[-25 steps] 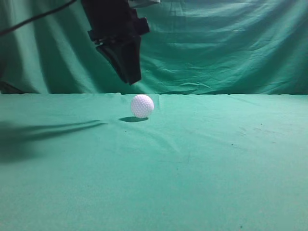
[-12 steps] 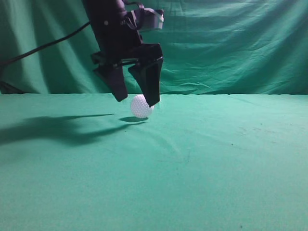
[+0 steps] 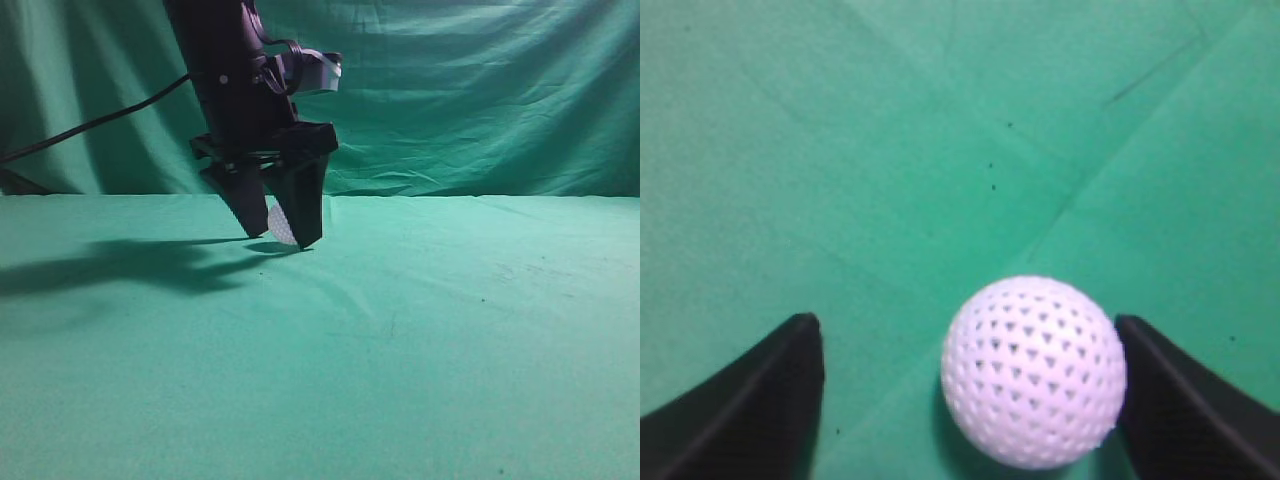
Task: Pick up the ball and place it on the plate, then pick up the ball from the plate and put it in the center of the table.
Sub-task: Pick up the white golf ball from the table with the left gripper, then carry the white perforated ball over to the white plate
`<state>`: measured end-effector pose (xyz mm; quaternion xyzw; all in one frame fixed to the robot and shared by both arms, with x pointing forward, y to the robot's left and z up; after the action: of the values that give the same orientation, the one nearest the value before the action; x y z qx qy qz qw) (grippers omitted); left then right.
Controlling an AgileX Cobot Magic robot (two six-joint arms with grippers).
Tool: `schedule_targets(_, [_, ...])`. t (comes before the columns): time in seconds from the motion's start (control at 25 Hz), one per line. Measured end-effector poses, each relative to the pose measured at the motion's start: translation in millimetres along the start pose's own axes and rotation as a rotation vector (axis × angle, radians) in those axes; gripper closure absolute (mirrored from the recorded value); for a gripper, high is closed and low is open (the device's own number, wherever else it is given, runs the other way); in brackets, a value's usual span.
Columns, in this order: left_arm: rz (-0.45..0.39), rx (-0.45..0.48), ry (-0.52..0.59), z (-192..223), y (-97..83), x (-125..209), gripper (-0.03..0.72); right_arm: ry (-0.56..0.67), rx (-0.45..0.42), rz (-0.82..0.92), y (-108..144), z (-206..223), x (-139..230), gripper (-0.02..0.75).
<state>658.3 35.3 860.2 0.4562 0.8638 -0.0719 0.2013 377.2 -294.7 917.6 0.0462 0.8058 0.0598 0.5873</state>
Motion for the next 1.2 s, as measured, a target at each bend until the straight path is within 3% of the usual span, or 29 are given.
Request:
schedule_targets(0.2, [0.000, 0.001, 0.002, 0, -0.2, 0, 0.384, 0.000, 0.000, 0.000, 0, 0, 0, 0.668])
schedule_targets(0.48, [-0.063, 0.015, 0.015, -13, -1.0, -5, 0.377, 0.000, 0.000, 0.000, 0, 0, 0, 0.668])
schedule_targets(0.72, [-0.090, 0.000, -0.006, -74, -1.7, -20, 0.377, 0.000, 0.000, 0.000, 0, 0, 0, 0.668])
schedule_targets(0.96, [-0.117, -0.125, -0.032, -150, 12.2, -17, 0.377, 0.000, 0.000, 0.000, 0, 0, 0, 0.668])
schedule_targets(1.08, [-0.187, -0.178, -0.044, -179, 30.9, 4, 0.377, 0.000, 0.000, 0.002, 0, 0, 0, 0.668])
schedule_targets(1.2, [-0.287, -0.205, 0.000, -192, 47.3, 49, 0.377, 0.000, 0.000, 0.002, 0, 0, 0, 0.668])
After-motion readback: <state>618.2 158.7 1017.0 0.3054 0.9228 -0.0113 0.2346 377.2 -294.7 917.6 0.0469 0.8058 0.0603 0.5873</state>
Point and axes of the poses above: a point on each arm's last joint axis where the gripper is mounted, z pointing out along that axis toward the gripper, y along the wrist's bending axis when the last joint is at zero, x = y × z, the point moved 9 cm from there along z, pointing out along that axis toward the gripper, and after that the axes turned 10 degrees about z, right-handed, at the moved point
